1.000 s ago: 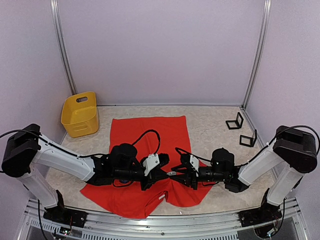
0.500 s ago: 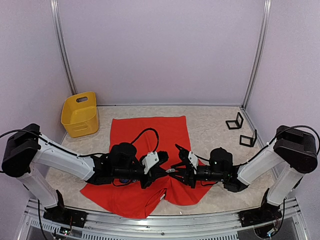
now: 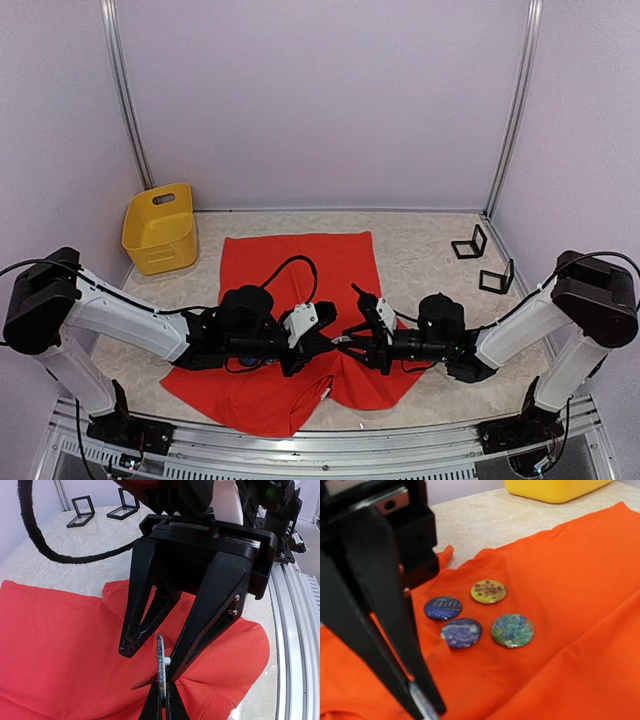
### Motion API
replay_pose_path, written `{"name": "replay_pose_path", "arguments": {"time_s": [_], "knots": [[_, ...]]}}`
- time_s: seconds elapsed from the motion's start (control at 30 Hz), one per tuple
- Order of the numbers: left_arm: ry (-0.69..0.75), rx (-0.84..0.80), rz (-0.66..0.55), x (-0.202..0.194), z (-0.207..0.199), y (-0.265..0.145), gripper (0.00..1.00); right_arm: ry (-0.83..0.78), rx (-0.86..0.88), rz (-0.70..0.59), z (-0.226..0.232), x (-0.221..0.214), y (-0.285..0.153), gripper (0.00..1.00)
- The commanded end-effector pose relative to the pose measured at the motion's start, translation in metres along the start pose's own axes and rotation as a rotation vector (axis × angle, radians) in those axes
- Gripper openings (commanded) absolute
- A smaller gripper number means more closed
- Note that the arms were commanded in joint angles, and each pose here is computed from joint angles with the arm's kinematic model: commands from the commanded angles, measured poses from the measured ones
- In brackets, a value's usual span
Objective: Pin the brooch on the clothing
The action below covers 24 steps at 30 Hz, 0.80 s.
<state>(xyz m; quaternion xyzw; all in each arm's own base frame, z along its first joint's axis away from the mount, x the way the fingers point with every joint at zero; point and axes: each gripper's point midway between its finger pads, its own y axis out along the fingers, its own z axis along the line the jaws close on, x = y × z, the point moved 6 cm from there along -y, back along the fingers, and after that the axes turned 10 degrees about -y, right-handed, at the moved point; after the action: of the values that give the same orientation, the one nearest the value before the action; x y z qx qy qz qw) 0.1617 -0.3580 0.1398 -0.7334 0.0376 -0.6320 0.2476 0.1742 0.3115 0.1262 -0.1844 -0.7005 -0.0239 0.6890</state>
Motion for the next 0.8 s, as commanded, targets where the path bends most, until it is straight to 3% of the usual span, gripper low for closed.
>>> {"name": "replay_pose_path", "arguments": {"time_s": [0.0, 0.53, 0.77], "knots": [[0.021, -0.064, -0.005, 0.0026, -0.0148, -0.0017, 0.00, 0.038, -0.110, -0.049, -0.0210, 0.0179, -0.0010, 0.33], [0.011, -0.021, -0.001, -0.0003, -0.0104, -0.0051, 0.00, 0.086, -0.145, -0.065, -0.0263, 0.0187, -0.0096, 0.26], [0.006, -0.013, 0.000, -0.0008, -0.0099, -0.0067, 0.00, 0.091, -0.140, -0.074, -0.0265, 0.0199, -0.0096, 0.30]]}}
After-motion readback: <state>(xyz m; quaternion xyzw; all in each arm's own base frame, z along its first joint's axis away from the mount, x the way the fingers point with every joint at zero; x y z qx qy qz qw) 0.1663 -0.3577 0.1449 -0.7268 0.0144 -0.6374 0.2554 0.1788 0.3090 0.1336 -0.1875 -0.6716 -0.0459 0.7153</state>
